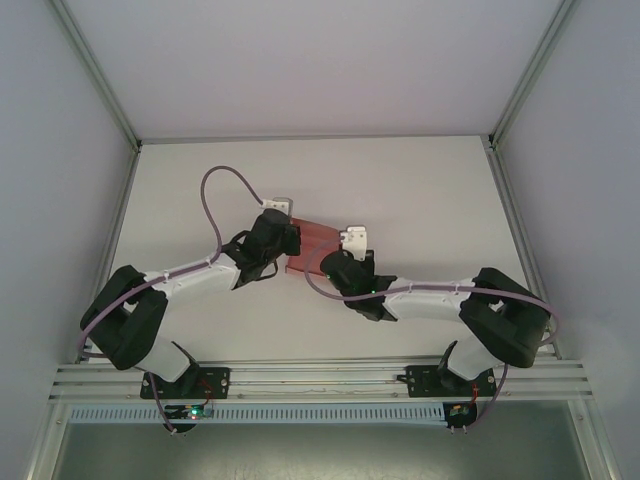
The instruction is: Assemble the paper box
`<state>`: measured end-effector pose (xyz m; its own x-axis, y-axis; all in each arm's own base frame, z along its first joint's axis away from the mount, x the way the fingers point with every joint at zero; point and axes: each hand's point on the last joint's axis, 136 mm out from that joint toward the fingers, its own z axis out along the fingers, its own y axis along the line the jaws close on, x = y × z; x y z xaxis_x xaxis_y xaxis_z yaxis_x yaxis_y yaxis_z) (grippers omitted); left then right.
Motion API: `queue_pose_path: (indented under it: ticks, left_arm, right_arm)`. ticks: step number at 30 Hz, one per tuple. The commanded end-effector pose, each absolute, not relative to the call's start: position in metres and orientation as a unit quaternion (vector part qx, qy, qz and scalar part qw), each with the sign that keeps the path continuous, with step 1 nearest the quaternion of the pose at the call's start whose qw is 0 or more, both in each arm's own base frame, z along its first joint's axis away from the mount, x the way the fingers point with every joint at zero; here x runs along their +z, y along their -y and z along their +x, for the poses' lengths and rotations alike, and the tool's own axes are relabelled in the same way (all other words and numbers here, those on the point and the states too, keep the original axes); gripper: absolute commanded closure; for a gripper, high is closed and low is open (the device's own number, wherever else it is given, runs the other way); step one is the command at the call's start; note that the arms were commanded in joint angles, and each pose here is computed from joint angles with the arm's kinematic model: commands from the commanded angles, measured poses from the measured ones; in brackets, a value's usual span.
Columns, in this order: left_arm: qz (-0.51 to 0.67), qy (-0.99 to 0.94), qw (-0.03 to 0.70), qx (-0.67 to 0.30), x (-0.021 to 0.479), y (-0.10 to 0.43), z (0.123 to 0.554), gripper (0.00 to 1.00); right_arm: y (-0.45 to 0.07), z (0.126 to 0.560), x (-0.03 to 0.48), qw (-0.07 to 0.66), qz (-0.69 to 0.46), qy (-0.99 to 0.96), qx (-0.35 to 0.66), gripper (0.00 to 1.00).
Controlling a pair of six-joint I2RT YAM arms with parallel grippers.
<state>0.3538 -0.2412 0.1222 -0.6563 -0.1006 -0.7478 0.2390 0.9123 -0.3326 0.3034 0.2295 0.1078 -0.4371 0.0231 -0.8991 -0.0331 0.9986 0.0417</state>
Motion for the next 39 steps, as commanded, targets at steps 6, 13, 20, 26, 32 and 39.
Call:
queue_pose_path:
  ticks: [6,13,20,26,32,39]
  left_arm:
    - [0.129,-0.901,0.338,-0.24,0.078,0.266,0.286,1.0]
    - [0.134,-0.904,0.323,-0.247,0.058,0.254,0.26,0.99]
    - [0.124,-0.905,0.308,-0.268,0.043,0.256,0.245,0.99]
    - [0.12,-0.915,0.294,-0.248,0.027,0.242,0.23,1.0]
    - [0.112,-0.919,0.294,-0.238,0.023,0.228,0.218,1.0]
    - [0.114,-0.919,0.308,-0.218,0.032,0.219,0.219,0.98]
  right_arm:
    - [-0.243,0.277,0.098,0.532,-0.001,-0.845,0.057,0.98]
    - [-0.248,0.266,0.098,0.537,0.009,-0.841,0.069,0.97]
    - [-0.247,0.257,0.076,0.516,0.066,-0.85,0.087,0.97]
    - [-0.243,0.241,0.091,0.575,0.057,-0.814,0.054,0.94]
    - [-0.243,0.233,0.086,0.566,0.051,-0.82,0.072,0.88]
    - [-0.266,0.229,0.096,0.55,-0.019,-0.83,0.087,0.6]
